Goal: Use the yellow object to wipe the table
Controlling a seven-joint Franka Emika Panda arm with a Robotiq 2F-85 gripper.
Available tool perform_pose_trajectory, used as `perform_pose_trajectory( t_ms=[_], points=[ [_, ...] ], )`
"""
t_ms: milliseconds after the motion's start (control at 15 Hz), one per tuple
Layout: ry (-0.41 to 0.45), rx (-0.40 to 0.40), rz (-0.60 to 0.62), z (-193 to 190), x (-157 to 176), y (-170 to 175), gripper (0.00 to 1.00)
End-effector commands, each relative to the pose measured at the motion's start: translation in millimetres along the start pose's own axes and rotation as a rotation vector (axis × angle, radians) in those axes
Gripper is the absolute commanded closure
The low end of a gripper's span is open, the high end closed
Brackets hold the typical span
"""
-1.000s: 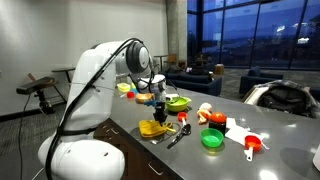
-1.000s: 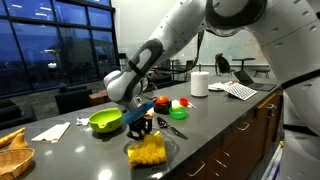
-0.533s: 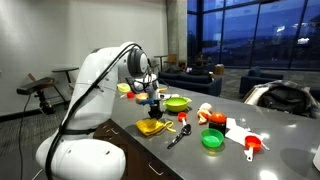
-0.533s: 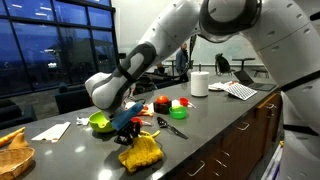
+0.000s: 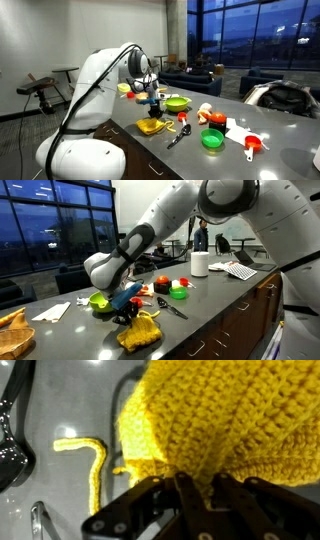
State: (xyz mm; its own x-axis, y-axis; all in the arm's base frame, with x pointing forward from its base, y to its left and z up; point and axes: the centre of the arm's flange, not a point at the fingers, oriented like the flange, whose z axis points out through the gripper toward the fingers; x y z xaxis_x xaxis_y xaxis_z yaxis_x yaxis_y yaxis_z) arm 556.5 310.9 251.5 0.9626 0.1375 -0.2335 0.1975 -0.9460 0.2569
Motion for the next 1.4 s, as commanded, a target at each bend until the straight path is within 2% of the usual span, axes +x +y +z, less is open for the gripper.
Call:
perform_pose_trajectory(
  t_ms=[0,200,267,400,867,933,1000,1133,1333],
  points=[
    [-0.007,0.012,-0.003,23.5,6.5,9.5,0.96],
    [-0.009,0.026,0.005,25.8,6.6,13.5,0.96],
    [-0.009,0.032,0.006,26.8,7.0,13.6,0.57],
    [-0.009,0.04,-0.001,28.7,9.2,10.7,0.52],
    [0.03,0.038,-0.154,20.0,34.2,-36.6,0.1],
    [0.035,0.044,-0.178,17.1,36.6,-43.3,0.19],
    [0.038,0.046,-0.2,15.0,39.2,-49.3,0.46],
    [0.055,0.052,-0.233,9.9,42.8,-59.2,0.47],
    [0.067,0.062,-0.265,4.6,45.6,-66.6,0.68]
  ],
)
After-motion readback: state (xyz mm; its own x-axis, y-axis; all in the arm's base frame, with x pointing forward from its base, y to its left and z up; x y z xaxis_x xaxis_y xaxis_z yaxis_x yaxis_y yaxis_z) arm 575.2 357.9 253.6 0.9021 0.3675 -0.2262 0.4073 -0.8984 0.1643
